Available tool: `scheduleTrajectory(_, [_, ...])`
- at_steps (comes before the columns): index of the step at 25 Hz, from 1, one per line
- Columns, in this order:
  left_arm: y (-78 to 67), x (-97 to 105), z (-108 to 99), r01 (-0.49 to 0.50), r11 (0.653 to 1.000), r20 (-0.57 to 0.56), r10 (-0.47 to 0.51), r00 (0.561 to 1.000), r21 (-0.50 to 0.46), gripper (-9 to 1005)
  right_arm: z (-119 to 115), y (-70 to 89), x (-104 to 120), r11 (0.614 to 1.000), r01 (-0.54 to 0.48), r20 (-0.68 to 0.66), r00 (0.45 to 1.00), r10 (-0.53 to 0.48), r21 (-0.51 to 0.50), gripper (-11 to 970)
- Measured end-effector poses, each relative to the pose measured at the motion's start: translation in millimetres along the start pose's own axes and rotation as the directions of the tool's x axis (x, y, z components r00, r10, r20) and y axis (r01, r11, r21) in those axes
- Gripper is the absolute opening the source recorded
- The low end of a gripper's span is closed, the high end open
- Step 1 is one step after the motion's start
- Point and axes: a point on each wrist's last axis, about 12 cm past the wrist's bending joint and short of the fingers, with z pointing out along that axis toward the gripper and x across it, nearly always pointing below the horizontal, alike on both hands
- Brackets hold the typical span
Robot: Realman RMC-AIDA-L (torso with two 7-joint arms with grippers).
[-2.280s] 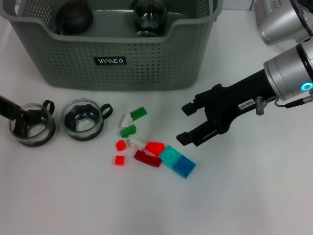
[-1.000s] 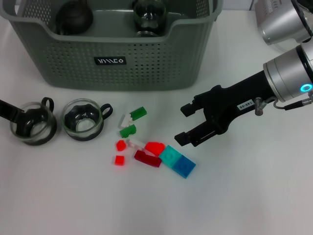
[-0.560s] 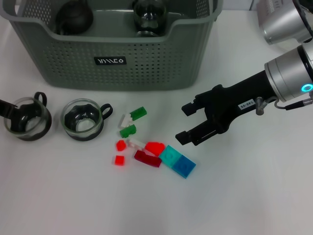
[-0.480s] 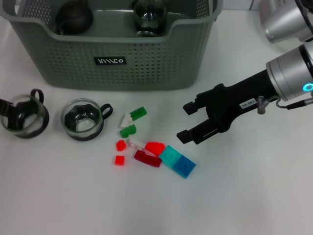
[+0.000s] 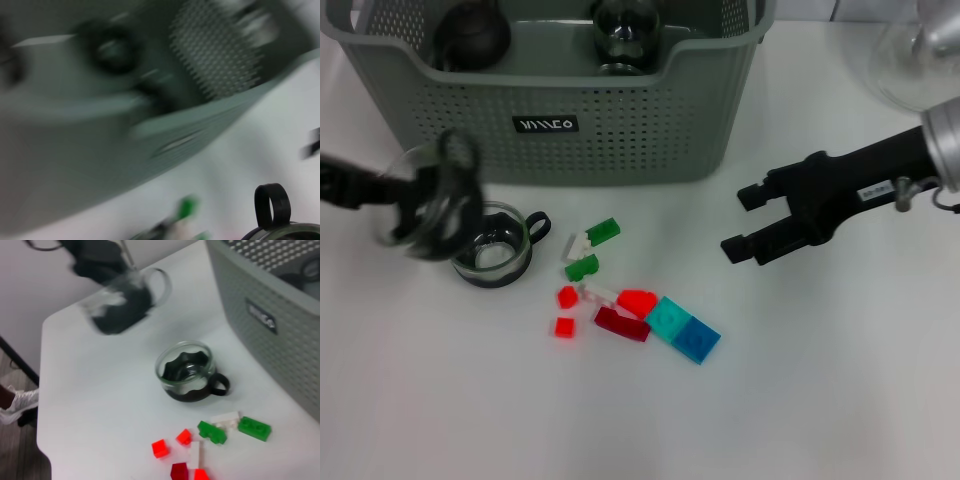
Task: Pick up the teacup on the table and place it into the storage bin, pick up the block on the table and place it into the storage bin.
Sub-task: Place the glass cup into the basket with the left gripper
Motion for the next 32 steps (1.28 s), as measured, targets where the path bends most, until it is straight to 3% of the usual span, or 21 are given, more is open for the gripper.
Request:
scheduleTrajectory(4, [-22.6, -18, 2, -0.096, 0.983, 0.075, 0.085, 0.994, 0.154, 43, -7, -0.2, 2, 1.000, -0.030, 0.019, 0.999, 0.030, -0.009, 930])
scheduleTrajectory(7, [-40.5, -39, 5, -0.185, 0.952, 0.102, 0.165, 0.981, 0.245, 43, -10, -0.7, 4, 0.998, -0.061, 0.033, 0.998, 0.061, -0.010, 930])
scheduleTrajectory(10, [-55.8, -65, 0, -0.287, 0.907, 0.162, 0.247, 0.955, 0.307, 43, -13, -1.5, 5, 0.996, -0.087, 0.046, 0.995, 0.087, -0.006, 931])
scheduleTrajectory(13, [-60.8, -93, -3, -0.352, 0.887, 0.198, 0.304, 0.932, 0.298, 42, -13, -1.4, 6, 0.994, -0.107, 0.055, 0.993, 0.107, -0.008, 931])
scheduleTrajectory(17, [-55.5, -138, 7, -0.375, 0.906, 0.199, 0.338, 0.920, 0.195, 42, -12, -0.9, 6, 0.992, -0.126, 0.068, 0.990, 0.127, -0.011, 931])
scheduleTrajectory(20, [-46.3, -171, 25, -0.351, 0.935, 0.145, 0.341, 0.929, 0.052, 42, -13, -1.4, 6, 0.992, -0.130, 0.071, 0.989, 0.130, -0.008, 931])
scheduleTrajectory(21, [-46.3, -171, 25, -0.351, 0.935, 0.145, 0.341, 0.929, 0.052, 42, -13, -1.8, 6, 0.991, -0.131, 0.073, 0.989, 0.131, -0.006, 930])
scheduleTrajectory(23, [-41.7, -197, 45, -0.335, 0.940, 0.077, 0.340, 0.937, -0.072, 42, -15, -3.0, 7, 0.991, -0.133, 0.075, 0.988, 0.133, 0.002, 930])
scheduleTrajectory(24, [-41.7, -197, 45, -0.335, 0.940, 0.077, 0.340, 0.937, -0.072, 42, -15, -3.4, 7, 0.991, -0.134, 0.075, 0.988, 0.133, 0.005, 930])
scheduleTrajectory(26, [-42.9, -214, 63, -0.341, 0.927, 0.012, 0.347, 0.938, -0.154, 42, -16, -3.9, 7, 0.991, -0.135, 0.076, 0.988, 0.134, 0.007, 930])
scheduleTrajectory(32, [-40.6, -232, 96, -0.363, 0.869, -0.076, 0.360, 0.930, -0.337, 41, -16, -3.0, 6, 0.991, -0.132, 0.071, 0.989, 0.132, 0.000, 928])
